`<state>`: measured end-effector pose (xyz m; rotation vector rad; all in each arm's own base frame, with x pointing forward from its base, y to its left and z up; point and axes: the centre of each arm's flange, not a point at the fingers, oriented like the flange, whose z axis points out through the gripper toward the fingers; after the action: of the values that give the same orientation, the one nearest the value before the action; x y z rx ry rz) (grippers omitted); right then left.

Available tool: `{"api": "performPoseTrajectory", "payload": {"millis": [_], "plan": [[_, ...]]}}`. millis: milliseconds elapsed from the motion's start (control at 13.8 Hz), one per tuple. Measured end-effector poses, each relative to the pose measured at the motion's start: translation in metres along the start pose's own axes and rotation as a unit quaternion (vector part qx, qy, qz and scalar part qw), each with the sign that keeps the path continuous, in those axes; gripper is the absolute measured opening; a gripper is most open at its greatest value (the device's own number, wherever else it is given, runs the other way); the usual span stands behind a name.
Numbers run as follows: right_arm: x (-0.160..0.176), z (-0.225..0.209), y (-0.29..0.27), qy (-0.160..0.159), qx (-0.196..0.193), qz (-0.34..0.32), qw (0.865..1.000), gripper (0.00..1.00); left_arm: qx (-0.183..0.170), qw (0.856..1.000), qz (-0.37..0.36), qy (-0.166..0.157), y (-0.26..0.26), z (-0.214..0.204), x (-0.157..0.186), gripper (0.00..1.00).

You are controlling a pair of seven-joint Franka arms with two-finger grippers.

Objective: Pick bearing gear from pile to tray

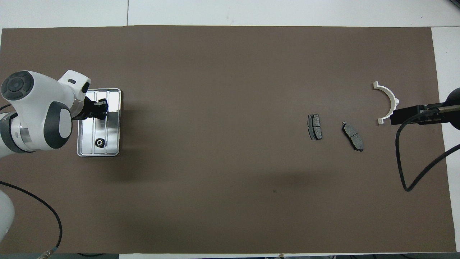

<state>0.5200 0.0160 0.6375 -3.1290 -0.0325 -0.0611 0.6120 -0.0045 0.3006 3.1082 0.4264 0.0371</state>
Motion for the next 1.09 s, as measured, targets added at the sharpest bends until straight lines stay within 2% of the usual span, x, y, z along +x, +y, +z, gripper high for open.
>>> {"api": "performPoseTrajectory", "payload": {"millis": [218, 435, 580, 652, 870, 943, 1088], "plan": [[-0.001, 0.002, 0.001, -0.006, 0.000, 0.001, 1.000, 1.00, 0.000, 1.000, 0.001, 0.001, 0.000, 0.000, 0.000, 0.24], [0.001, 0.007, 0.001, -0.013, 0.000, 0.001, 1.000, 1.00, -0.001, 1.000, 0.001, 0.002, 0.001, -0.003, 0.002, 0.34], [0.002, 0.011, 0.001, -0.016, 0.000, 0.001, 1.000, 1.00, 0.001, 1.000, -0.001, -0.002, -0.001, -0.023, 0.007, 0.53], [0.002, 0.011, 0.001, -0.016, 0.000, 0.001, 1.000, 1.00, 0.002, 1.000, -0.004, -0.007, -0.004, -0.043, 0.009, 0.66], [0.002, 0.011, 0.001, -0.016, 0.000, 0.001, 1.000, 1.00, 0.008, 1.000, -0.009, -0.027, -0.014, -0.128, 0.001, 0.97], [0.002, 0.011, 0.001, -0.016, 0.000, 0.001, 1.000, 1.00, 0.010, 0.999, -0.008, -0.038, -0.014, -0.155, -0.006, 1.00], [0.002, 0.010, 0.001, -0.015, 0.000, 0.001, 1.000, 1.00, 0.015, 0.998, -0.005, -0.055, -0.014, -0.198, -0.017, 1.00]]}}
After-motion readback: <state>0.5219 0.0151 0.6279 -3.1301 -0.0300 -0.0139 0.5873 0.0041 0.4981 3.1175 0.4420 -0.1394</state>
